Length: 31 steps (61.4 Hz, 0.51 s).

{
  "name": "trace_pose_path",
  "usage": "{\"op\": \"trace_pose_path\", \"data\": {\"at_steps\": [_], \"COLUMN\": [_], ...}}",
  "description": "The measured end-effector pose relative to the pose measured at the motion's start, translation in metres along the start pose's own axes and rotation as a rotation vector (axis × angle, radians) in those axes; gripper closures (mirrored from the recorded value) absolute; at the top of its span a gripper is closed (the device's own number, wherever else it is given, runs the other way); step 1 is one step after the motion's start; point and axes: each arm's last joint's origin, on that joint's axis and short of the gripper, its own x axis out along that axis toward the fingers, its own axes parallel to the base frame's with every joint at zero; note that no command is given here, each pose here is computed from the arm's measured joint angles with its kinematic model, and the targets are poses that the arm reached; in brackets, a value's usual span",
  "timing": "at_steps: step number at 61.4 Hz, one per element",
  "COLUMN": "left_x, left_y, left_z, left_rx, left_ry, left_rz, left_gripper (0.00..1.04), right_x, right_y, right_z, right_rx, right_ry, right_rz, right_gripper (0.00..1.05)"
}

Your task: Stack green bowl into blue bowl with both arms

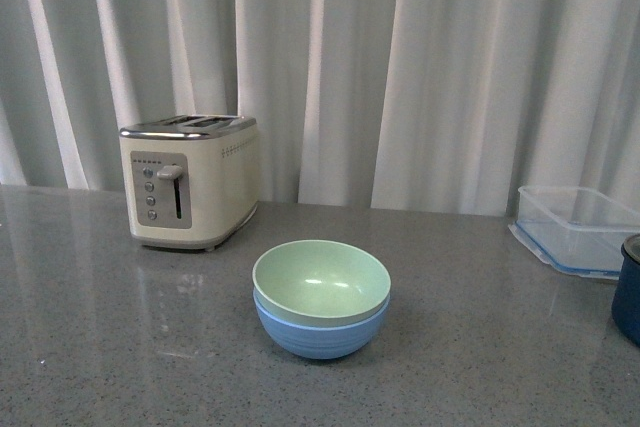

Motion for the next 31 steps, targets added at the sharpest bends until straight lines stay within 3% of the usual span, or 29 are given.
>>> {"op": "trace_pose_path", "data": {"at_steps": [8,31], "left_x": [0.0000,0.0000], "left_y": [0.0000,0.0000], "left_z": [0.0000,0.0000], "left_rx": [0.000,0.000], "left_ry": [0.000,0.000], "left_rz": [0.000,0.000], "left_gripper": [0.07,0.07], "right_x": [0.0000,0.0000], "right_y": [0.0000,0.0000], "right_z": [0.0000,0.0000], "right_rx": [0.001,0.000], "right_ry": [0.000,0.000], "right_rz": [0.000,0.000], "right_gripper": [0.08,0.10]}}
